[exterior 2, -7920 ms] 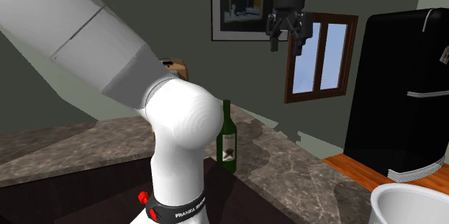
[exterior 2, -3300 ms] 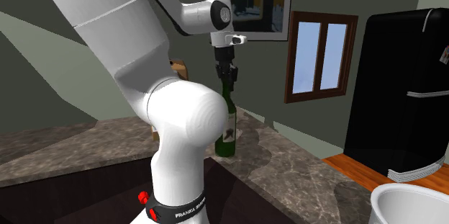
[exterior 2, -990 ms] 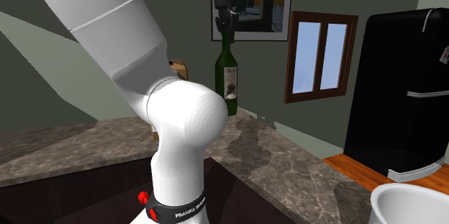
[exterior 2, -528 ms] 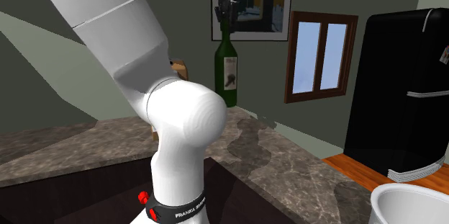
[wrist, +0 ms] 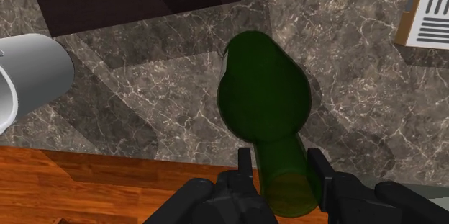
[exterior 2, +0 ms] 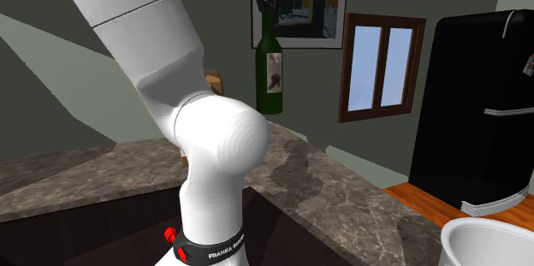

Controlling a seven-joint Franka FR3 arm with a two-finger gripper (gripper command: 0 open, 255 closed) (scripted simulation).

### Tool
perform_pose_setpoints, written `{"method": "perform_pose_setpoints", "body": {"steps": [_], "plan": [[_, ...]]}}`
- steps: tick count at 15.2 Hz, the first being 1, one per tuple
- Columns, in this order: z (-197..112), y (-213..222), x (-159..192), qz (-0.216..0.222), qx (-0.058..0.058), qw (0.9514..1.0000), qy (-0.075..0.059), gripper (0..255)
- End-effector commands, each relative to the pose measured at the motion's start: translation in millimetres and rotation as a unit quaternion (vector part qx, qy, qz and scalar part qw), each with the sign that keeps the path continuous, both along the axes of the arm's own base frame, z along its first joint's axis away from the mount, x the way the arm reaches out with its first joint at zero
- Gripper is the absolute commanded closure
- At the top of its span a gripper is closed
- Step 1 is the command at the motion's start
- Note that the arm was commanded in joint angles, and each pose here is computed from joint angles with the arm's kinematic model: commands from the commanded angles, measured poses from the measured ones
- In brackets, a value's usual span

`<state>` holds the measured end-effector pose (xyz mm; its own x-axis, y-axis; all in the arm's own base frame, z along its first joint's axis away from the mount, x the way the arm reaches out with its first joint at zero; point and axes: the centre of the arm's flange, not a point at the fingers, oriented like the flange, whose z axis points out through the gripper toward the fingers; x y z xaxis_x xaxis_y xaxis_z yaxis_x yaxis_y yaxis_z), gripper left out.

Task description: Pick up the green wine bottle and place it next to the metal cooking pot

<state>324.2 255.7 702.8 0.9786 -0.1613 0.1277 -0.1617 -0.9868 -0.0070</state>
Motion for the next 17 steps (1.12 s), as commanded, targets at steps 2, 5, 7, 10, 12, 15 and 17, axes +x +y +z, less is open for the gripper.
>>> {"method": "perform_pose_setpoints", "body": {"steps": [2,5,7,10,12,15,17], "plan": [[16,-1,-1,0.000,0.000,1.0000,0.000,255],[32,-1,-1,0.000,0.000,1.0000,0.000,255],[41,-1,-1,0.000,0.000,1.0000,0.000,255],[42,-39,-14,0.000,0.000,1.0000,0.000,255],[42,-63,-22,0.000,0.000,1.0000,0.000,255],[42,-101,-35,0.000,0.000,1.0000,0.000,255],[42,-126,-44,0.000,0.000,1.0000,0.000,255]]}}
